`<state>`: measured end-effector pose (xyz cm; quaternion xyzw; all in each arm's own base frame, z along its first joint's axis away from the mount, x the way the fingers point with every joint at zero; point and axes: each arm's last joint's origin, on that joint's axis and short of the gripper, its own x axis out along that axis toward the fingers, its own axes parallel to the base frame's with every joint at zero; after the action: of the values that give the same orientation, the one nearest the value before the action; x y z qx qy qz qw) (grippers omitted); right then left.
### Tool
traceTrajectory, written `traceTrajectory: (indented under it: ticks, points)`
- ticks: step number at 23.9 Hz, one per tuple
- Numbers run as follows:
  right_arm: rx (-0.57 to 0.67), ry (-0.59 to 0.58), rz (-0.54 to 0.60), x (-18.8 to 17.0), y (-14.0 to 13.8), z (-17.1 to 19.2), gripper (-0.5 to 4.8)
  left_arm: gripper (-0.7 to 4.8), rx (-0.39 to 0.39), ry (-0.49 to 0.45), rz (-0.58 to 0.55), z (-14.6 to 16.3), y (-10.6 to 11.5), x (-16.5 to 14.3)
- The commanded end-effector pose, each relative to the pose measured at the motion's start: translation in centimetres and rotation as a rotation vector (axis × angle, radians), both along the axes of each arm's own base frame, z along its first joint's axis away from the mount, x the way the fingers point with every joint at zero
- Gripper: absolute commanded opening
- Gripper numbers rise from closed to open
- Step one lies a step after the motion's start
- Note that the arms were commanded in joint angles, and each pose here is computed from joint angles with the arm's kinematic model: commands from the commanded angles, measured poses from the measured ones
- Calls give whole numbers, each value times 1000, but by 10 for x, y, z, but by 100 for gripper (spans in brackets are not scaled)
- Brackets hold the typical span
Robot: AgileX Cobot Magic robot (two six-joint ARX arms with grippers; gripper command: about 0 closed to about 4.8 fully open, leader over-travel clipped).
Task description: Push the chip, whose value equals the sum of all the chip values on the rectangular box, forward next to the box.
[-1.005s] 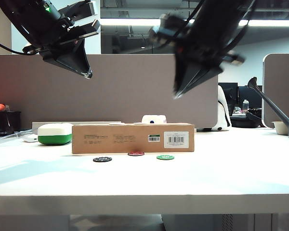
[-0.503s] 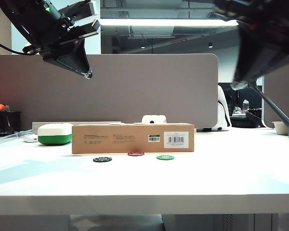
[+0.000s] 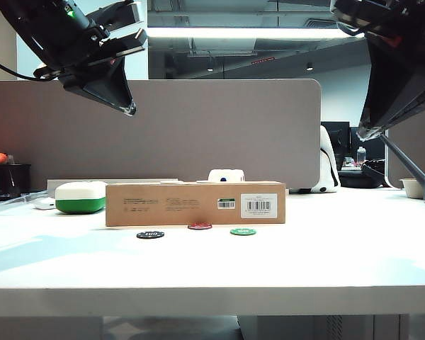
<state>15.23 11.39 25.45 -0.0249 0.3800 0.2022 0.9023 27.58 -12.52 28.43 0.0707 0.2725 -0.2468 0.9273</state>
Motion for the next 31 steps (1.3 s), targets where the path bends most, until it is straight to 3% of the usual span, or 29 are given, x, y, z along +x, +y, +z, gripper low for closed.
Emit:
traceTrajectory:
  ticks: [1, 11, 17, 24, 29, 31]
  points:
    - [10, -10, -4, 1, 0, 2, -1, -5, -14, -26, -1, 7, 2, -2]
    - [10, -11, -4, 1, 0, 2, -1, -5, -90, -198, 1, 57, 18, -39]
    - [10, -10, -4, 1, 0, 2, -1, -5, -175, -418, 48, 106, 52, -92]
    - [10, -10, -4, 1, 0, 2, -1, -5, -232, -638, 134, 138, 88, -152]
    - [10, -10, -4, 1, 0, 2, -1, -5, -242, -723, 174, 146, 99, -177]
    - [10, -10, -4, 1, 0, 2, -1, -5, -179, -778, 212, 148, 105, -187]
